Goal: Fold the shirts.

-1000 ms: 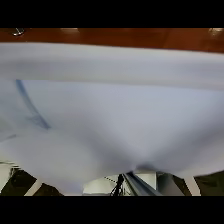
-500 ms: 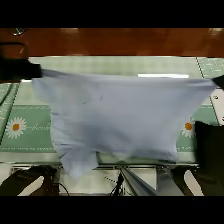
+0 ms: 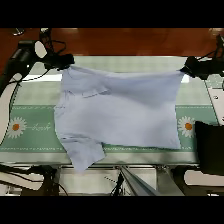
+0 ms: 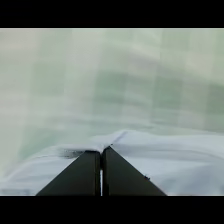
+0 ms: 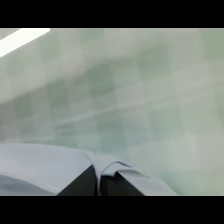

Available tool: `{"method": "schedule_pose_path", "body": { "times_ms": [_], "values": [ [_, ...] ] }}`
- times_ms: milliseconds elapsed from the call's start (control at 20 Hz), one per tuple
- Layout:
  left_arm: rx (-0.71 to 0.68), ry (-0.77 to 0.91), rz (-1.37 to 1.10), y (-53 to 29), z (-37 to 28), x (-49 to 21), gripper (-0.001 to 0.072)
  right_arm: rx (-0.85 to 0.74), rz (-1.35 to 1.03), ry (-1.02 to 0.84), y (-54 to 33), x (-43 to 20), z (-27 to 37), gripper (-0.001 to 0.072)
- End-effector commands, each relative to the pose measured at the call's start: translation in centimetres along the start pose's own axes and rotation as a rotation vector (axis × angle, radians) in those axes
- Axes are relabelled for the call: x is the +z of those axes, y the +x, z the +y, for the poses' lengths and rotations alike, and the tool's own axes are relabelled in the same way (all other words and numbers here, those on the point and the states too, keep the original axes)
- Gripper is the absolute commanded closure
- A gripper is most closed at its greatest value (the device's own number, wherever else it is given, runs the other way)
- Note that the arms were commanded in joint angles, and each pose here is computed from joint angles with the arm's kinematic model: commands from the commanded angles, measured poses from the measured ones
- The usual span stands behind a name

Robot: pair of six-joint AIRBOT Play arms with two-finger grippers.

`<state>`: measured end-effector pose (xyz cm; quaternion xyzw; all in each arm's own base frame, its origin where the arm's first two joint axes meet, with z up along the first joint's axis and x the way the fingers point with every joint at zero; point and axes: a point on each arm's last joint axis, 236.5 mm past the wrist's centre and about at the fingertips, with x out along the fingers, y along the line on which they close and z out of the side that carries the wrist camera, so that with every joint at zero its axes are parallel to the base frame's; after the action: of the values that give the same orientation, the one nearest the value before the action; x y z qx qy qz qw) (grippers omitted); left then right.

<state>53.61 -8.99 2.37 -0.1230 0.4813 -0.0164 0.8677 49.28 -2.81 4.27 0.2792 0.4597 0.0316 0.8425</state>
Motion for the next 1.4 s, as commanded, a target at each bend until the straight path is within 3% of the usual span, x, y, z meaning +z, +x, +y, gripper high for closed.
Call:
{"method": "schedule_pose_path", "body": {
  "times_ms": [0,300,500,750,1050,1100,1150,1200,1250,1350],
  "values": [
    [-0.191,-0.082,0.097,1.7,-2.4,-0.4,0.0686,0.054,0.116,0.059,4.4,-0.6,-0.6,0.0686],
    [-0.212,0.057,0.376,-3.3,3.4,-4.9,0.0686,0.067,0.209,0.032,-0.6,-2.2,-2.4,0.0686],
    [-0.242,0.024,0.565,-3.3,3.7,-10.5,0.0685,0.086,0.412,-0.009,-1.9,-7.5,-3.6,0.0687],
    [-0.21,-0.016,0.773,-2.1,5.2,-17.9,0.0685,-0.019,0.56,0.055,0.5,-14.5,-8.1,0.0686],
    [-0.213,-0.028,0.823,-2.7,5.5,-19.1,0.0683,-0.035,0.552,0.099,1.4,-15.5,-8.8,0.0685],
    [-0.215,-0.027,0.838,-2.9,5.4,-19.3,0.0638,-0.018,0.553,0.112,1.4,-15.5,-8.4,0.0594],
    [-0.218,-0.026,0.858,-3.3,5.4,-19.6,0.0458,-0.007,0.56,0.122,1.3,-15.6,-8.0,0.0323],
    [-0.219,-0.023,0.885,-3.9,5.5,-20.0,0.0124,0.0,0.579,0.121,1.0,-16.0,-7.9,0.0072],
    [-0.2,-0.024,0.912,-4.5,6.0,-20.4,0.0003,-0.01,0.611,0.114,0.4,-16.4,-8.1,0.0086],
    [-0.104,-0.04,0.937,-6.0,8.3,-20.6,0.0003,-0.045,0.653,0.094,-1.4,-17.0,-8.9,0.0086]
  ]
}}
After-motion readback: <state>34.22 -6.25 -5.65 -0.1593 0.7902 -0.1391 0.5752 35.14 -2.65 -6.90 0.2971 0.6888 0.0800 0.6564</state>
